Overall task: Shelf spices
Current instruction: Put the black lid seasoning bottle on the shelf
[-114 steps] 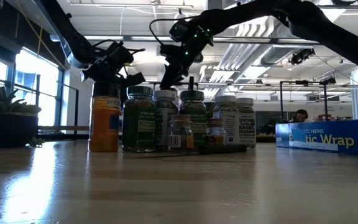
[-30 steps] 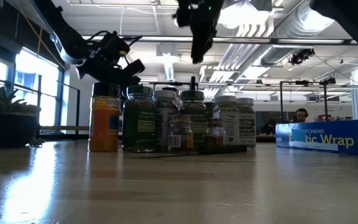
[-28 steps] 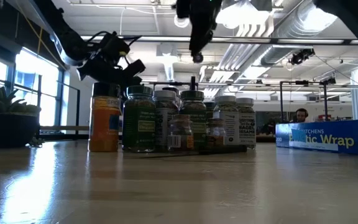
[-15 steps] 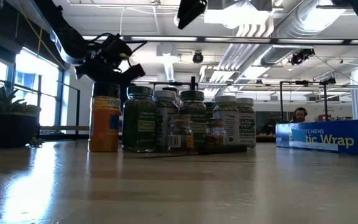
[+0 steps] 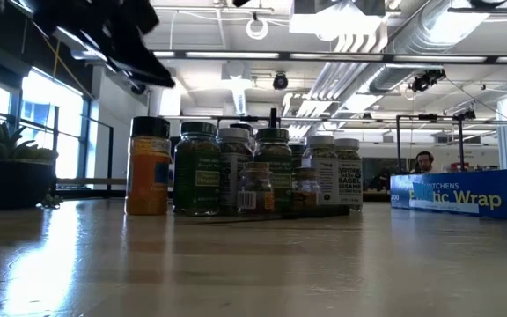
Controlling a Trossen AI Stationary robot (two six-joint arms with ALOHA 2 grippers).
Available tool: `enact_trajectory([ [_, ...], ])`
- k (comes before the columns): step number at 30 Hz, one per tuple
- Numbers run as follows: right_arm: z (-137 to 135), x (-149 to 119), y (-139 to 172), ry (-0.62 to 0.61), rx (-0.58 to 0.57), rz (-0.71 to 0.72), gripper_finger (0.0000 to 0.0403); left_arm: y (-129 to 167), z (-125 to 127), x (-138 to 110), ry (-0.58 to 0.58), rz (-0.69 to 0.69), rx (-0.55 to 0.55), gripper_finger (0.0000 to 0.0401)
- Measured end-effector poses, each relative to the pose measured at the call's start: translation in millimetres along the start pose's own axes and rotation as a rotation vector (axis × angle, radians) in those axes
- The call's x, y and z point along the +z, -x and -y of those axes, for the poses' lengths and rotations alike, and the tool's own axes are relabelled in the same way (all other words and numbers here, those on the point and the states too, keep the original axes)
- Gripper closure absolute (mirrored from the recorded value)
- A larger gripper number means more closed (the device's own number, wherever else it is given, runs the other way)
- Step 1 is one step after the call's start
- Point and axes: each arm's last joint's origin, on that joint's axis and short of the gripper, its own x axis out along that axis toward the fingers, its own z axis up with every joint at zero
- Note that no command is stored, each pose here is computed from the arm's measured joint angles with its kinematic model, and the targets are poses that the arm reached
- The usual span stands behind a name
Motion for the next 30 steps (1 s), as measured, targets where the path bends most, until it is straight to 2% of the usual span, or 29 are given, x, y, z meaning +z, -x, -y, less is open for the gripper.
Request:
enact_trajectory([
  [4,-13,8,-24,-0.002,0.083,0.035,0.0148,10,35,-1,0.027,-0.02,-0.077,0.0242],
  [7,-27,12,-46,0.023,0.132,0.051,0.0148,14,57,-7,0.021,-0.078,-0.097,0.0232],
  [11,-42,10,-76,0.088,0.126,0.016,0.0148,21,81,-19,0.052,-0.175,-0.139,0.0218],
  [15,-34,13,-99,0.115,0.097,0.04,0.0148,26,103,-27,0.088,-0.244,-0.197,0.0212],
  [19,-25,14,-125,0.178,0.097,0.06,0.0148,27,118,-32,0.06,-0.239,-0.142,0.0212],
  [25,-13,10,-163,0.208,0.216,0.07,0.0132,24,131,-38,0.009,-0.257,-0.135,0.0212],
  [30,5,8,-173,0.228,0.228,0.069,0.0102,25,134,-39,0.006,-0.26,-0.138,0.0212],
])
